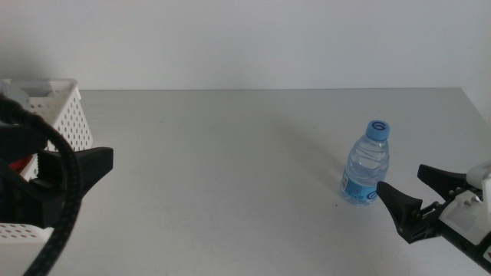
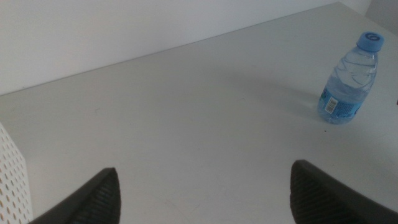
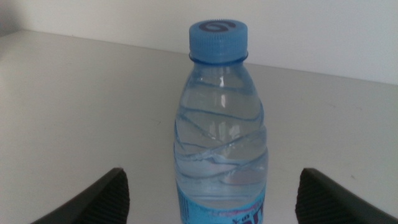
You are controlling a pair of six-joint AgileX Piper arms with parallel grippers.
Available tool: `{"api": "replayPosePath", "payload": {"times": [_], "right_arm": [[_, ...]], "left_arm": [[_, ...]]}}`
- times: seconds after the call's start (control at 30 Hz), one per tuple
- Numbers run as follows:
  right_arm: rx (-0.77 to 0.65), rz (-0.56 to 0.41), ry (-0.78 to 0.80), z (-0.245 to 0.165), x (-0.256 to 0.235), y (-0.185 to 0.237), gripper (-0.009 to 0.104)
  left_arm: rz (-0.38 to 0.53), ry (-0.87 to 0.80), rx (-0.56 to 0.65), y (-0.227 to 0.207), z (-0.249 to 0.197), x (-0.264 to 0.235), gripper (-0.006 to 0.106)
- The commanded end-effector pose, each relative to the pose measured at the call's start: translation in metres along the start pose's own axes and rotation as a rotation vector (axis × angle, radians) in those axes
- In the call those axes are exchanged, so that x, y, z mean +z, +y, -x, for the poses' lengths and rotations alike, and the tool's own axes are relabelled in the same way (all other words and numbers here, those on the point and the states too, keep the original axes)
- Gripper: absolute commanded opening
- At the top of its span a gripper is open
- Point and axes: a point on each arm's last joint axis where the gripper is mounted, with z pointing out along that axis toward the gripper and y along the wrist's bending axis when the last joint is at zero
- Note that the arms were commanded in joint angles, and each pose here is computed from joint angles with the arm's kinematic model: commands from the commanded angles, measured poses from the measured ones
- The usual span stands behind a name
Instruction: Use arms to grab the bottles and put them into the dustbin to the left of the table.
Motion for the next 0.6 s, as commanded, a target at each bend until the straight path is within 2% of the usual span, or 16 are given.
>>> {"api": "replayPosePath", "payload": {"times": [0.0,0.17,0.43,0.57], "right_arm": [[-0.029,0.040,-0.242,0.029,0.007,-0.001,0.093],[-0.037,0.043,-0.275,0.039,0.023,-0.007,0.093],[-0.001,0.102,-0.279,0.041,0.059,-0.005,0.093],[0.013,0.082,-0.255,0.032,0.074,-0.006,0.093]], "left_arm": [[-0.005,-0.101,-0.015,-0.001,0.014,-0.005,0.094],[-0.005,-0.101,-0.015,-0.001,0.014,-0.005,0.094],[-0.005,-0.101,-0.015,-0.001,0.014,-0.005,0.094],[-0.005,-0.101,-0.015,-0.001,0.014,-0.005,0.094]]}}
